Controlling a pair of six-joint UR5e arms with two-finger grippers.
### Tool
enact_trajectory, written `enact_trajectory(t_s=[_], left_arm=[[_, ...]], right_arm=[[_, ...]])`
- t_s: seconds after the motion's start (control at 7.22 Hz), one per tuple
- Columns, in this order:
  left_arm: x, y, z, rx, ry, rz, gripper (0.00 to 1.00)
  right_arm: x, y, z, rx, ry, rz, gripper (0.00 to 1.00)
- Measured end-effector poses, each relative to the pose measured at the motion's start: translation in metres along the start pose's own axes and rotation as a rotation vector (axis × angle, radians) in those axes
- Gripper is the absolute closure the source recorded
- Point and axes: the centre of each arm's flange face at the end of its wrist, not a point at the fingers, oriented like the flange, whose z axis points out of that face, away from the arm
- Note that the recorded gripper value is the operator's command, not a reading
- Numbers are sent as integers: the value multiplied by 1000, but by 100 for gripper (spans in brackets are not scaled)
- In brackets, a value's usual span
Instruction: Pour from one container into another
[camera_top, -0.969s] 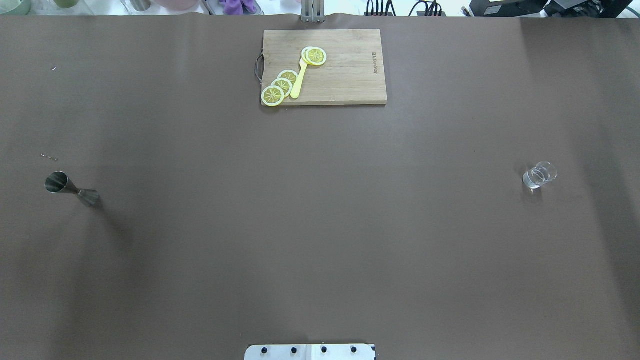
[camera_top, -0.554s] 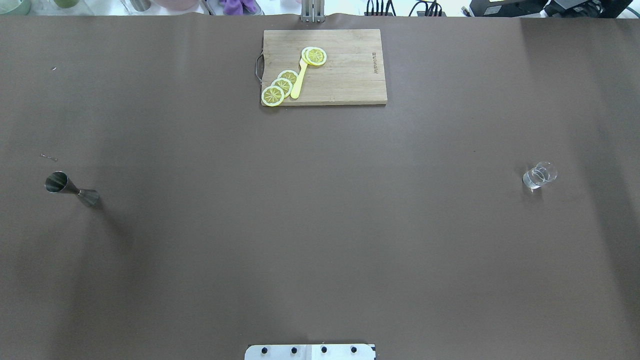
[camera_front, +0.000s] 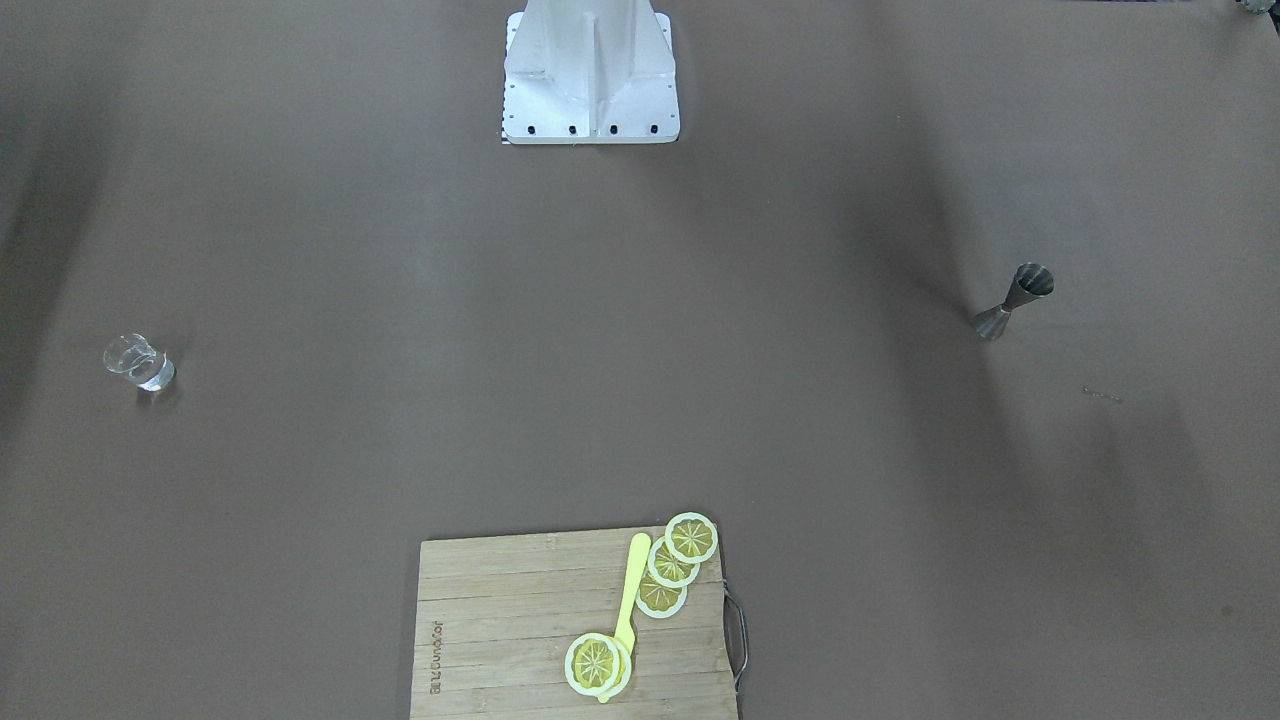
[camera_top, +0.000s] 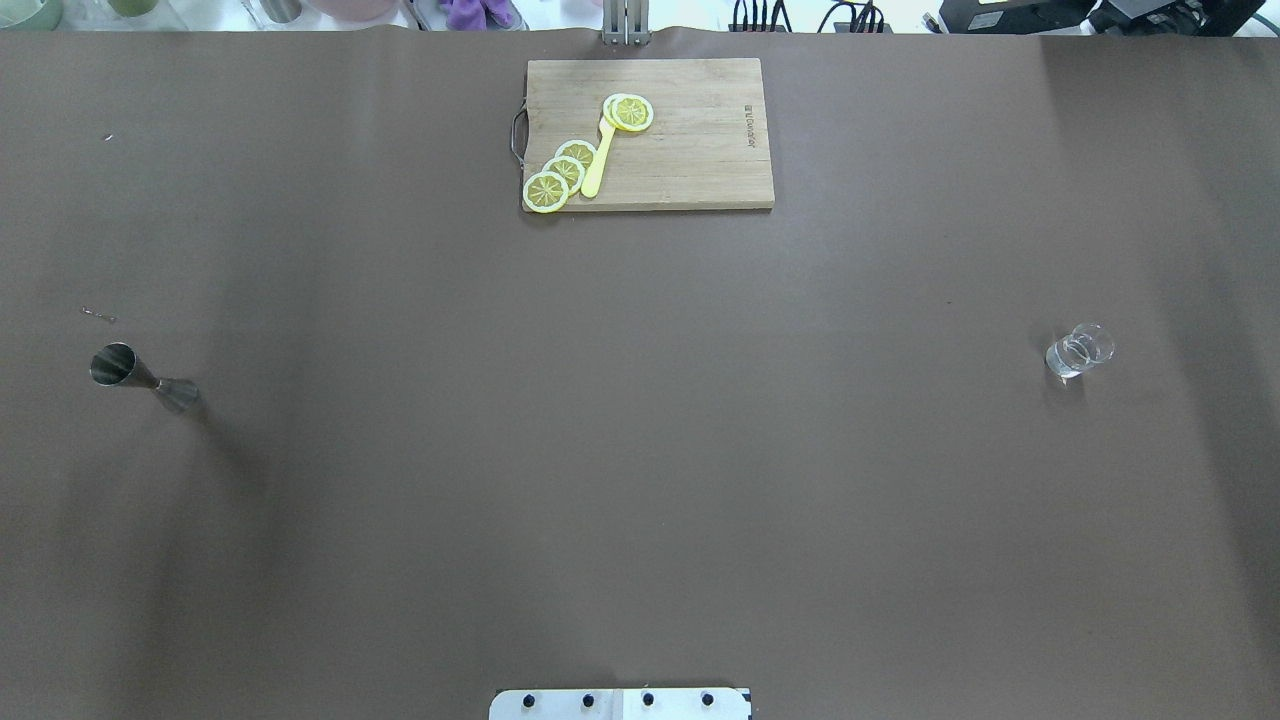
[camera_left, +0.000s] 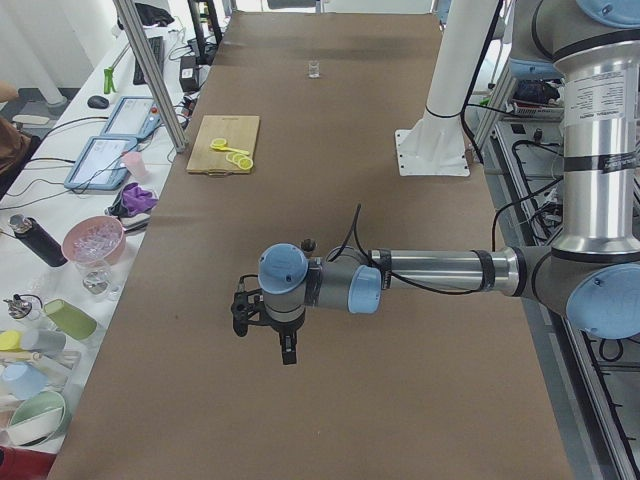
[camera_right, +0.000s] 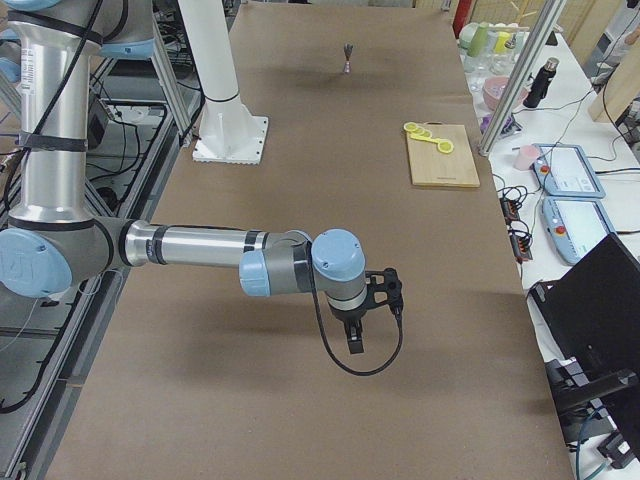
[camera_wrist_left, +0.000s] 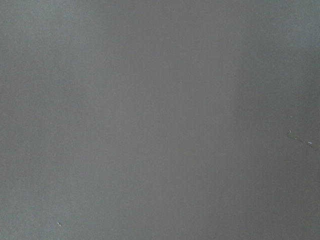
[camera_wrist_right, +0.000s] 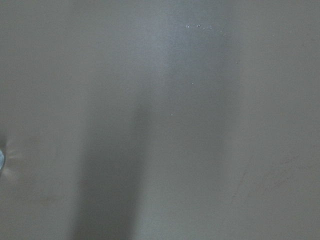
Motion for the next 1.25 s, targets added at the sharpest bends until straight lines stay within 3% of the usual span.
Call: enact_trajectory(t_s=[0.55,0.83,1.11,1.25], left_arm=[[92,42,-49,-36,7,-208,2],[164,71,-62,-90,42,-296,2],[233,99,-55,-152,48,-319,3],[256,110,-50,-178,53,-289,4]], right_arm=[[-1,0,3,28,-123,-154,0],[5,5,10,44,-191,-267,0],[11,9,13,91,-275,-328,0],[15,9,14,113,-290,-358,0]])
